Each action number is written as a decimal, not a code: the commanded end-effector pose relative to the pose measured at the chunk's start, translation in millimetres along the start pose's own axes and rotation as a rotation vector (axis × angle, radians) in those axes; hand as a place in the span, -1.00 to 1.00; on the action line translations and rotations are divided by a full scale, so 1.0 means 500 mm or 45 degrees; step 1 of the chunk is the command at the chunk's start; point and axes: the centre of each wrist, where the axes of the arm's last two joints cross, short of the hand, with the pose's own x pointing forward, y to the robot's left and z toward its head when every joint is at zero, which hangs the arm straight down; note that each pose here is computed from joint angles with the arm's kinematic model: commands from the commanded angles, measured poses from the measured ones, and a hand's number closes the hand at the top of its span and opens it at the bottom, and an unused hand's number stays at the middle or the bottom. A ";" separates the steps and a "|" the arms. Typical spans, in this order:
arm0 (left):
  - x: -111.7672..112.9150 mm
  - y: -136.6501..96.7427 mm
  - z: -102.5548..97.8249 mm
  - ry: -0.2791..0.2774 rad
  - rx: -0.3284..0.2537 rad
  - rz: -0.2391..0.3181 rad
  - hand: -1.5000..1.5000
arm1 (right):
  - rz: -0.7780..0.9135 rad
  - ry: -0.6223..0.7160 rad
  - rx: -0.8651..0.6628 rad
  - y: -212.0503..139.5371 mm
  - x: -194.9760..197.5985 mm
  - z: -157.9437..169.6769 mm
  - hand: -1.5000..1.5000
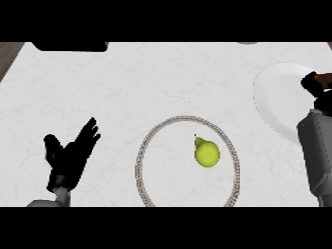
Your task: Pick the sweet potato from the placemat and place it in the plate
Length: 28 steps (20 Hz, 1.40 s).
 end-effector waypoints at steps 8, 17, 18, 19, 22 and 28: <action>0.015 -0.030 -0.008 0.015 -0.013 0.016 0.00 | 0.170 0.346 0.406 0.036 -0.101 -0.061 -1.00; 0.001 -0.018 0.011 0.026 -0.023 -0.005 0.00 | -0.241 0.195 0.226 0.015 -0.108 -0.096 -1.00; -0.001 0.000 -0.004 0.012 0.010 0.008 0.00 | -0.310 0.202 0.202 0.014 -0.105 -0.065 -1.00; -0.001 0.003 0.003 0.024 0.012 -0.011 0.00 | -0.356 0.215 0.167 0.002 -0.102 -0.105 -1.00; 0.033 -0.038 -0.002 0.018 0.006 0.011 0.00 | -0.428 0.288 0.134 -0.001 -0.135 -0.085 -1.00; -0.025 -0.006 0.015 0.039 0.025 0.018 0.00 | -0.656 0.325 0.265 -0.031 -0.201 -0.038 -1.00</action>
